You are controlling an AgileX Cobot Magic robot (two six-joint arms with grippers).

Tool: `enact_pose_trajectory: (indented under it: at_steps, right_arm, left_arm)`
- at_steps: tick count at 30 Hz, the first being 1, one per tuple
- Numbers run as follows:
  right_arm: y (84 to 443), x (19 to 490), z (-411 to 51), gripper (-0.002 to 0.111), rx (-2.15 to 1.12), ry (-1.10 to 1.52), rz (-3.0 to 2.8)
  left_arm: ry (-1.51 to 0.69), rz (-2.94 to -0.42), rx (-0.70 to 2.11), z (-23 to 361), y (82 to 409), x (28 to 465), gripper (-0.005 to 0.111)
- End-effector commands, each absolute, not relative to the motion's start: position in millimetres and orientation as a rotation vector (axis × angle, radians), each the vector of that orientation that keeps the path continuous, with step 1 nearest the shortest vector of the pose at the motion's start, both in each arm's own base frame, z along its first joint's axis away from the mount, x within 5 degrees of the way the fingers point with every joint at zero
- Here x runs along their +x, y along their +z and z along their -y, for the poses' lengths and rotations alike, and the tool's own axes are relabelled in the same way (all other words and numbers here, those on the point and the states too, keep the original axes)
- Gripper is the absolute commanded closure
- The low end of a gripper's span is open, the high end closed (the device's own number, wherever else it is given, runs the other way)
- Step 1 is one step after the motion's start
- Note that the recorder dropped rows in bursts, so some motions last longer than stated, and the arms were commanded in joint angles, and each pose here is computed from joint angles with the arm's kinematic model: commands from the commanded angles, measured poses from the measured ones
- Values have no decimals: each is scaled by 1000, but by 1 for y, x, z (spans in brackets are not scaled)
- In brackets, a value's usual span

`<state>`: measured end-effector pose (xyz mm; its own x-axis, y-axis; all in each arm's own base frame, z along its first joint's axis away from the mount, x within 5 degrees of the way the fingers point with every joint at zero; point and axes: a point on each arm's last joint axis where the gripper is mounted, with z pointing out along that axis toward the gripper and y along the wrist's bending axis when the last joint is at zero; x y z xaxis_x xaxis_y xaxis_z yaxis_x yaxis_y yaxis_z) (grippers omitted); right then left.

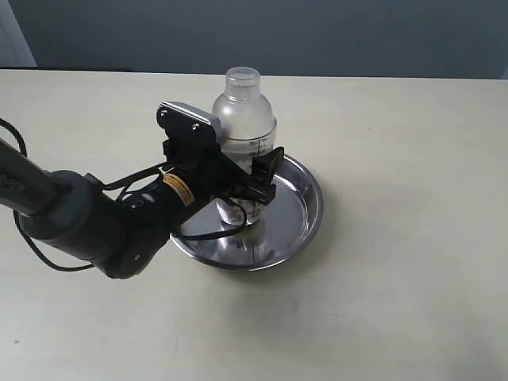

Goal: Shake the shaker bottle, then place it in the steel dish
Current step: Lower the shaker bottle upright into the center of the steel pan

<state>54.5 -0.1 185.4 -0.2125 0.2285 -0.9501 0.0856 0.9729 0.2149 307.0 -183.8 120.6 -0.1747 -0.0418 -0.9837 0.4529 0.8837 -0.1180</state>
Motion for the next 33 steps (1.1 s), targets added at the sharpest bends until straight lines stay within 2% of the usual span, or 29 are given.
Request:
enact_pose_trajectory:
  at_steps: [1,4,6,11,16,18,33]
  right_arm:
    - [186,54,0,109,232,133,-1773]
    - [186,54,0,109,232,133,-1773]
    - [186,54,0,109,232,133,-1773]
    - [186,54,0,109,232,133,-1773]
    - [186,54,0,109,232,133,-1773]
    - [186,54,0,109,230,130,-1773]
    - [186,54,0,109,230,130,-1773]
  left_arm:
    - [-457,-1642,296,182,128,309,107]
    - [-458,-1654,299,182,127,309,101]
    - [-456,-1667,302,182,125,309,91]
    - [-448,-1705,307,182,122,309,54]
    - [-449,-1715,316,183,121,309,35]
    - [-449,-1715,316,183,121,309,32]
    - [-444,-1751,328,183,118,308,32]
